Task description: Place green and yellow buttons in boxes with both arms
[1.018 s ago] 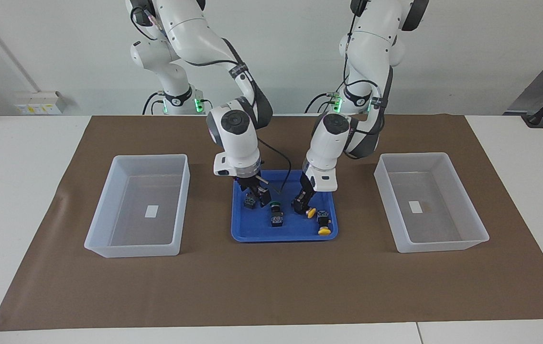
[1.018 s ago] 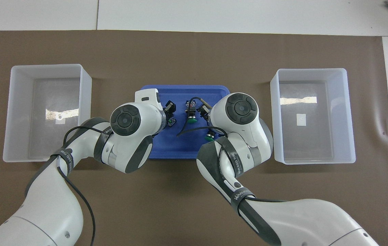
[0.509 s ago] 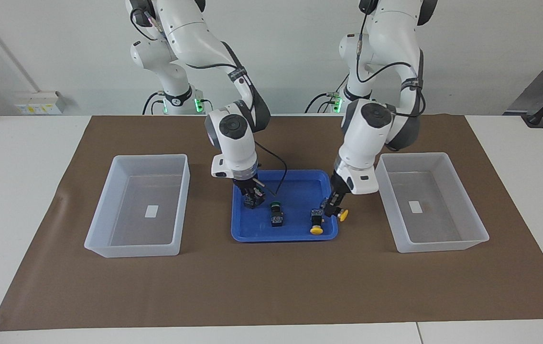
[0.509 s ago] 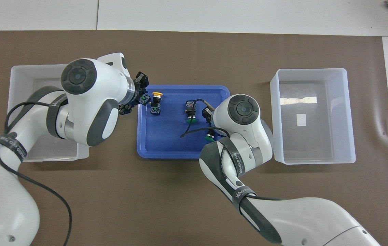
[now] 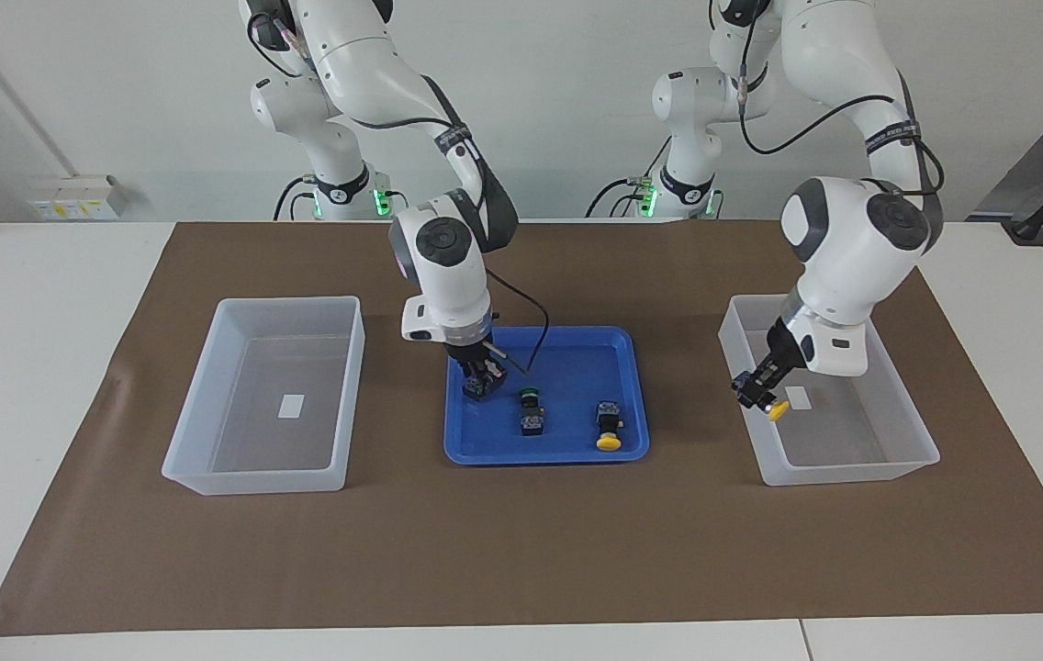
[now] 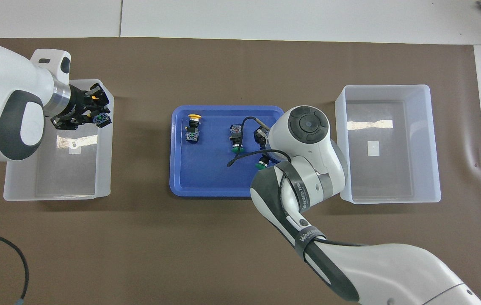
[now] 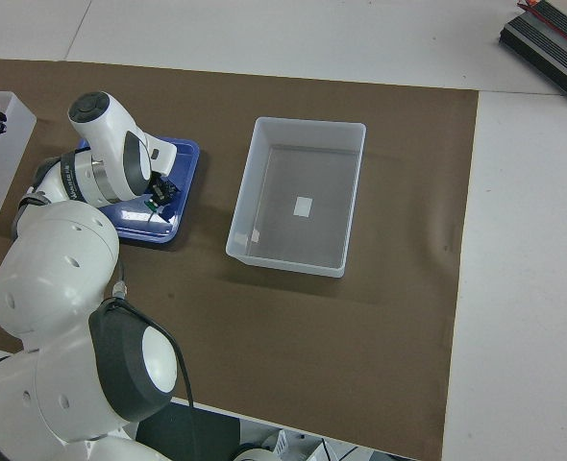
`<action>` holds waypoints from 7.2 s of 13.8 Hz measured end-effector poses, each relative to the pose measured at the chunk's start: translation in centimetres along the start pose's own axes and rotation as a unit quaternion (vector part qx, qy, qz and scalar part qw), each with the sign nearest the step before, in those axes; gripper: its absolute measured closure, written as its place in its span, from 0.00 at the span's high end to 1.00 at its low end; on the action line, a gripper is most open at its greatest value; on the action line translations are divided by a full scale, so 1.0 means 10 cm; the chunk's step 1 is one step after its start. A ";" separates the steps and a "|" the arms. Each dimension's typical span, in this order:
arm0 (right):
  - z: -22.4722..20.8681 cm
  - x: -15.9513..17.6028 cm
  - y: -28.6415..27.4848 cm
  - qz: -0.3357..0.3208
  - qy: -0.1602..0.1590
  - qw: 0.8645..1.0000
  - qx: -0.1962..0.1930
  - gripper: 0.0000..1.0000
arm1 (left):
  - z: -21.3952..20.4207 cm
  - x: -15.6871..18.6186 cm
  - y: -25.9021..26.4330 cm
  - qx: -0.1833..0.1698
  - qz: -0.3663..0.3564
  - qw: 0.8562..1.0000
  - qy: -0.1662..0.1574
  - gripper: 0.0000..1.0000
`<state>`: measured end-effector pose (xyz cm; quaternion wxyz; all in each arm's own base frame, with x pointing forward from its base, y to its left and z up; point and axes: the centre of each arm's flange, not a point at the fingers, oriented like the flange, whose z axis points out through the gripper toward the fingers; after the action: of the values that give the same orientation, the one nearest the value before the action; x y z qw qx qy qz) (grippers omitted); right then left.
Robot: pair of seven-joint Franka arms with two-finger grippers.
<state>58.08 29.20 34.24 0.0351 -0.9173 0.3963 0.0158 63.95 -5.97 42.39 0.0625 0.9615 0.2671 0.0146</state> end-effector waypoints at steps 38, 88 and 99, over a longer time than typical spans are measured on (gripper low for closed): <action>-0.76 0.52 0.36 -0.354 0.021 0.931 0.090 1.00 | 0.81 -1.46 1.47 -0.052 0.279 0.958 0.045 0.86; -0.29 2.08 2.05 -0.569 -0.006 0.821 0.039 0.42 | -0.57 0.42 -0.89 0.026 0.259 0.965 -0.038 1.00; -0.51 2.11 2.02 -0.489 0.041 0.871 0.022 1.00 | -1.74 -0.52 -0.15 0.074 0.259 0.957 -0.110 1.00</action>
<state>57.85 -0.29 37.03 0.0417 -0.9927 -0.1017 -0.0499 57.60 -5.41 59.49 0.0145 0.9953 0.0006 -0.0956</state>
